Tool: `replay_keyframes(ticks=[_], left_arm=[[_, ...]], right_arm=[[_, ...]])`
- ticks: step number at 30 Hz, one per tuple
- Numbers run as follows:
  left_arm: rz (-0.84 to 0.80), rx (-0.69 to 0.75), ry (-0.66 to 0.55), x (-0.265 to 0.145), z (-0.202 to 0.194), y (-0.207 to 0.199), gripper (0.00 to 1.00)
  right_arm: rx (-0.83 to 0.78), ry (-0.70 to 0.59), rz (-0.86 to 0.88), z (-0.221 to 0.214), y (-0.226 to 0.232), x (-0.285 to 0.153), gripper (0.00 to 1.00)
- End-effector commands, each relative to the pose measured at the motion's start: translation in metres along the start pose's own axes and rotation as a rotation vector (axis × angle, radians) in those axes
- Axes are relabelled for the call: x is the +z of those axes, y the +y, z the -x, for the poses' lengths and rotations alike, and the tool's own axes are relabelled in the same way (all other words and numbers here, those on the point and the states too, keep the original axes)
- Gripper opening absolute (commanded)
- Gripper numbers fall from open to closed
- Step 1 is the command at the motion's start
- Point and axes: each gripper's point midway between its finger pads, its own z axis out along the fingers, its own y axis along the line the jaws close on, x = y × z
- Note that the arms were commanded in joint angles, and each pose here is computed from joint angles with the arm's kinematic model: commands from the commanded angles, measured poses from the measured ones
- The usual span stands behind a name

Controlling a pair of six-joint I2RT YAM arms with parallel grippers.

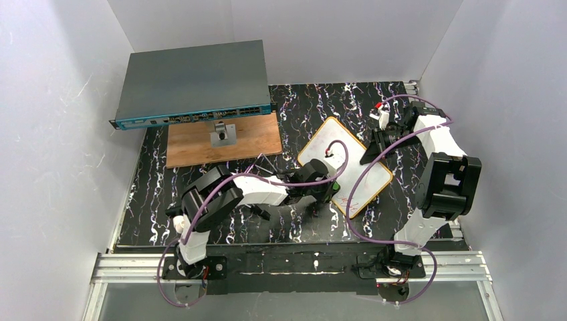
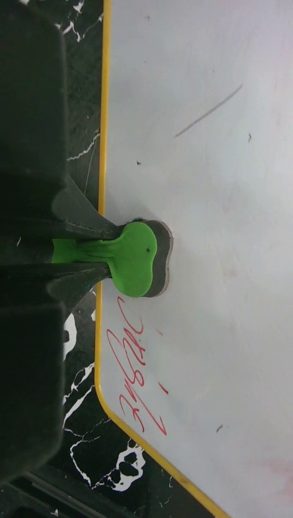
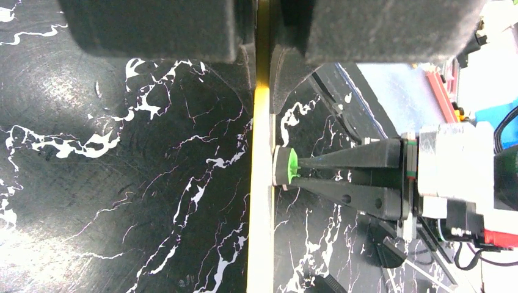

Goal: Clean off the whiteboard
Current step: Erase the whiteboard at the center of the board.

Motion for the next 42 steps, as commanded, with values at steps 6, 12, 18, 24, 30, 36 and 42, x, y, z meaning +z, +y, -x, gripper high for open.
replay_keyframes(ticks=[6,12,18,24,30,36,42], left_arm=[[-0.119,0.070,-0.085,-0.007,0.019,-0.034,0.00],[-0.244,0.170,-0.077,-0.001,0.015,-0.098,0.00],[-0.056,0.130,-0.036,0.009,0.015,-0.055,0.00],[0.130,-0.048,0.017,0.003,0.007,0.027,0.00],[0.128,-0.056,0.026,-0.003,0.003,0.040,0.00],[-0.023,0.019,-0.027,0.000,0.018,-0.006,0.00],[-0.134,0.134,0.011,0.004,0.000,-0.060,0.00]], right_arm=[[-0.080,-0.029,0.022,0.006,0.013,0.001,0.01],[-0.073,-0.033,0.026,0.007,0.014,0.001,0.01],[-0.072,-0.036,0.031,0.006,0.016,0.001,0.01],[-0.073,-0.036,0.032,0.006,0.016,0.001,0.01],[-0.071,-0.036,0.033,0.006,0.015,0.002,0.01],[-0.071,-0.036,0.033,0.006,0.015,0.002,0.01],[-0.070,-0.036,0.035,0.006,0.015,0.002,0.01]])
